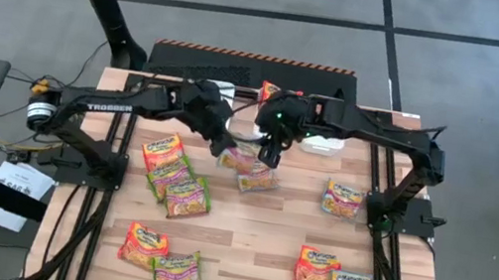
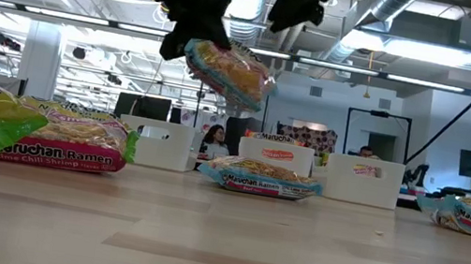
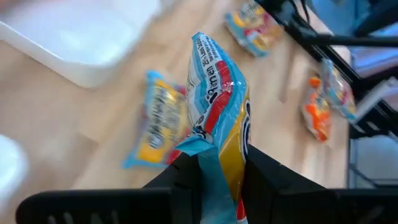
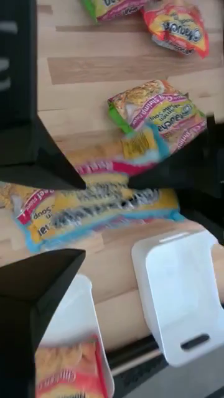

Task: Sort Maruchan noodles
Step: Put the blue noodle pack into the left white bin

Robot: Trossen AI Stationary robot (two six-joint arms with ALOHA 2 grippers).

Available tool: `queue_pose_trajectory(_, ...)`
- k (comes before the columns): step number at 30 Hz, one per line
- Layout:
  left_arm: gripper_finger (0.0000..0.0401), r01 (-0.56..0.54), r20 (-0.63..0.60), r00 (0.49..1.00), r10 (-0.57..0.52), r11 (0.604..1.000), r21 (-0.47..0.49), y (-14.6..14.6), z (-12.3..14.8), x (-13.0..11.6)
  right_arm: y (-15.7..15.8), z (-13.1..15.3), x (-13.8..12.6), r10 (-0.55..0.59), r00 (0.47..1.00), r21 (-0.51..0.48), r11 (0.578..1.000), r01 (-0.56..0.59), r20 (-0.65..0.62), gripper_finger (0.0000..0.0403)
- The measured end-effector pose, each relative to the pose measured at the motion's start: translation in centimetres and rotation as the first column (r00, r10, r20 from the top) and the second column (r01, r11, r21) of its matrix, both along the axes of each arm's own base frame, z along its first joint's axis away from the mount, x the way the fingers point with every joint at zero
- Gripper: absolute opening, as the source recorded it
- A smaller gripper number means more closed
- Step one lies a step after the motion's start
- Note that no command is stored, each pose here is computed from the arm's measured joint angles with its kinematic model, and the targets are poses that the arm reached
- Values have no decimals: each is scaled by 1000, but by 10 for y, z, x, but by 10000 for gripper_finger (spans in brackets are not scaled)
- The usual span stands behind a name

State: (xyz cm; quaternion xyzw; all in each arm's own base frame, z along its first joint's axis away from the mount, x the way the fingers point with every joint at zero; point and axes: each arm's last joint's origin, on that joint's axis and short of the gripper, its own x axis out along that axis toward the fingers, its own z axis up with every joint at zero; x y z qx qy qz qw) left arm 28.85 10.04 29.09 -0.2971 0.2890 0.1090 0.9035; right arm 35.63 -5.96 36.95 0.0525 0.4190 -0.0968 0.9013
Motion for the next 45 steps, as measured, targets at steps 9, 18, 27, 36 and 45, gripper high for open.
queue_pose_trajectory(9,63,-190,-7,980,197,951,245,49,24,-51,-18,48,-14,-37,994,-34,999,41,105,210)
queue_pose_trajectory(18,63,-284,16,951,310,846,452,105,35,-101,-44,56,-23,-107,986,-48,992,114,130,203)
queue_pose_trajectory(27,63,-270,23,959,283,887,374,154,13,-131,-68,57,-30,-187,972,-40,980,194,140,203)
queue_pose_trajectory(36,63,-203,-37,975,221,941,272,185,-37,-117,-84,57,-37,-260,955,-17,964,265,147,203)
queue_pose_trajectory(45,66,-194,-74,973,220,946,259,199,-63,-109,-89,57,-39,-287,946,-3,957,290,149,203)
